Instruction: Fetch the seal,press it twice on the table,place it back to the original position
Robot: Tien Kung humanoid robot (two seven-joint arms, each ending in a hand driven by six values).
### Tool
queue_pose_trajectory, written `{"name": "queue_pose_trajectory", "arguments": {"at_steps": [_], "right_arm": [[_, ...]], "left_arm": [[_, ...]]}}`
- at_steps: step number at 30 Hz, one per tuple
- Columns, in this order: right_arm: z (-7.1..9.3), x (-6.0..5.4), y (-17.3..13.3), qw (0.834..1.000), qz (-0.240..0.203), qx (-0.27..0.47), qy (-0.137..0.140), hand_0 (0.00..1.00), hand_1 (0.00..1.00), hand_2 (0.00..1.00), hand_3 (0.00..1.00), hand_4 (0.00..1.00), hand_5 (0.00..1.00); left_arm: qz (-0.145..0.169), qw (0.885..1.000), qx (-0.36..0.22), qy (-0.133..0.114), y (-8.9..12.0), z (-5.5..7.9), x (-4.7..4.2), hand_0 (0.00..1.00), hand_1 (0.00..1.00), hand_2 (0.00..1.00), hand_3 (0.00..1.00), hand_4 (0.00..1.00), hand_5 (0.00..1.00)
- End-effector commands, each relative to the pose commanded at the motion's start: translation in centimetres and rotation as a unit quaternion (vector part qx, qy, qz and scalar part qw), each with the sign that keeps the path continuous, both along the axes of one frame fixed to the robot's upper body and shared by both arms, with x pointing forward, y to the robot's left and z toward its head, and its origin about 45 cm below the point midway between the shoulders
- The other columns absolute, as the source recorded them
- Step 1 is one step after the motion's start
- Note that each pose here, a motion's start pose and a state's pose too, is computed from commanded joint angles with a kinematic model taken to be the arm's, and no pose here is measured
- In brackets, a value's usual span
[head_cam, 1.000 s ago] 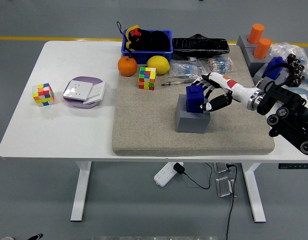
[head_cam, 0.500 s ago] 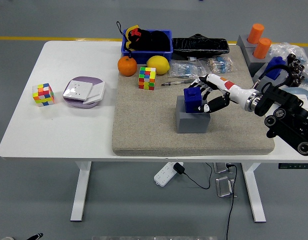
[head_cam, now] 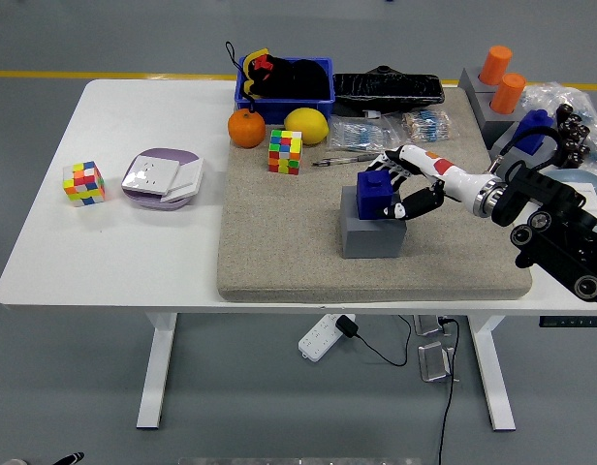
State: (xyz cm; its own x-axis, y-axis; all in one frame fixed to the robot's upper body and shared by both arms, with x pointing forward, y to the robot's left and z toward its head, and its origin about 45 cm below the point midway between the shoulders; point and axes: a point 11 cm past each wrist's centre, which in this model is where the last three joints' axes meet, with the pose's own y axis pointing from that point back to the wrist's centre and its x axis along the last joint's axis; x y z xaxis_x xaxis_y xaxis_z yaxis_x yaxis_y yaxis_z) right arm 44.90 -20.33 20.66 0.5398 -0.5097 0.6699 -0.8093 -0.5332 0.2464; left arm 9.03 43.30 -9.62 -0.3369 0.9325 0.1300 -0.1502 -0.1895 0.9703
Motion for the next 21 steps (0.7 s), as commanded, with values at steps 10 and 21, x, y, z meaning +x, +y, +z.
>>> {"name": "queue_pose_trajectory", "arguments": {"at_steps": [10, 21], "right_arm": [[0.05, 0.05, 0.05, 1.000, 0.002, -0.003, -0.002, 0.809, 0.820, 0.790, 0.823, 0.970, 0.002], [-0.04, -0.03, -0.17, 1.000, 0.000, 0.002, 0.005, 0.873, 0.890, 0.861, 0.903, 0.998, 0.150]], "left_arm": [[0.000, 1.000, 0.000, 0.000, 0.01, 0.00, -0.01, 0.822, 0.812, 0.784, 0.820, 0.734, 0.419], [0.002, 1.000, 0.000, 0.000, 0.03, -0.01, -0.07, 0.822, 0.812, 0.784, 0.820, 0.734, 0.419]]}}
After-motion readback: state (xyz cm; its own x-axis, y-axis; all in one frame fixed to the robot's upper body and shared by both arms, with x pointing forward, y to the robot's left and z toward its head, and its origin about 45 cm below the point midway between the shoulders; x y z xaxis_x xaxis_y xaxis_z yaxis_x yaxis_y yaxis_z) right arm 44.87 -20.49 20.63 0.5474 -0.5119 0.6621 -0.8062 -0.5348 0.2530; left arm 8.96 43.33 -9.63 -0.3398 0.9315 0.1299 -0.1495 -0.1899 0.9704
